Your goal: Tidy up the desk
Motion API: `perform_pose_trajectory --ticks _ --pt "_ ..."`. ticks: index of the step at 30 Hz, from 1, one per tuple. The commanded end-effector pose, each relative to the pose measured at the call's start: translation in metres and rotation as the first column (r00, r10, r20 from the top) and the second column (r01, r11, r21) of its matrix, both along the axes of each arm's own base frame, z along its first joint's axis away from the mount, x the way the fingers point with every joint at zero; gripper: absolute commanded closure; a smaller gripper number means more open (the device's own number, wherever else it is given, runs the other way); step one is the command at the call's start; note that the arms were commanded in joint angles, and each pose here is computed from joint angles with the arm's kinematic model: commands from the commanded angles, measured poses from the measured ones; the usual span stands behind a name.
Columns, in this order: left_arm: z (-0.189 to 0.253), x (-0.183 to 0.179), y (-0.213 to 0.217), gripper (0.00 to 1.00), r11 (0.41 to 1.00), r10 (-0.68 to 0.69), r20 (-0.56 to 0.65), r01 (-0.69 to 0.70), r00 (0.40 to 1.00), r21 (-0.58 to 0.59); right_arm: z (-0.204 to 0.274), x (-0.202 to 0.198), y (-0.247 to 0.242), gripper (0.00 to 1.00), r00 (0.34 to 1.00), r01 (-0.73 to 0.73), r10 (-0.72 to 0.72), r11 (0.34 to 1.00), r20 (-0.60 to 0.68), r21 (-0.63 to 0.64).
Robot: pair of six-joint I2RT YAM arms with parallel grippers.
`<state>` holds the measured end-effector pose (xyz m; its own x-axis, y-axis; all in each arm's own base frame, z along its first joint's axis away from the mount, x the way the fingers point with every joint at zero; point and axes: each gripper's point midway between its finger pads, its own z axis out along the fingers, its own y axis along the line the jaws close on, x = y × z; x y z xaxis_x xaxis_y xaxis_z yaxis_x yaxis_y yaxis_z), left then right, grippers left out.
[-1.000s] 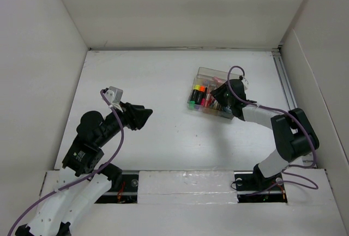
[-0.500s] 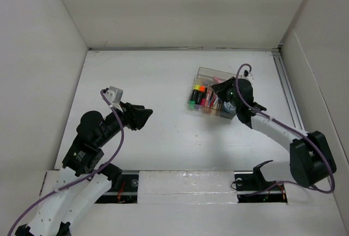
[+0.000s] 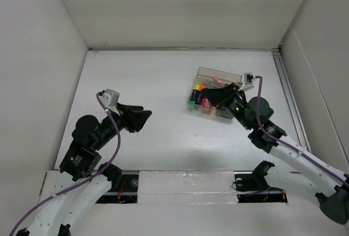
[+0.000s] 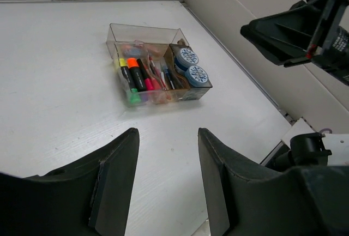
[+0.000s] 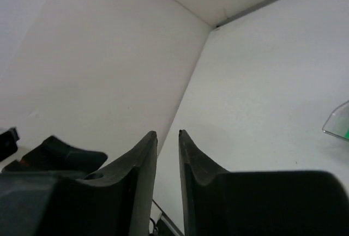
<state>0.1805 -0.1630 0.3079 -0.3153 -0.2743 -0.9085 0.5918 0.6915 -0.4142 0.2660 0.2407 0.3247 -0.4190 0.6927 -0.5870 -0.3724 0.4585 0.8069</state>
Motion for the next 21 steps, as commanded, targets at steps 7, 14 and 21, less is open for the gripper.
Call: perform_pose_trajectory --ticks 7,14,21 --pt "0.029 -0.013 0.001 0.58 0.999 -0.042 0.139 0.047 0.989 -0.028 0.053 -0.059 0.008 0.42 0.977 -0.163 0.164 0.986 0.139 -0.015" --pt "0.026 -0.024 -0.008 0.6 0.991 -0.13 0.169 0.131 0.977 0.005 0.065 -0.078 0.001 0.32 0.966 -0.18 0.18 0.984 0.184 -0.015" --pt "0.035 -0.035 -0.005 0.56 0.989 -0.142 0.229 0.15 0.963 -0.015 0.069 -0.08 -0.003 0.31 0.968 -0.171 0.17 0.985 0.187 -0.012"
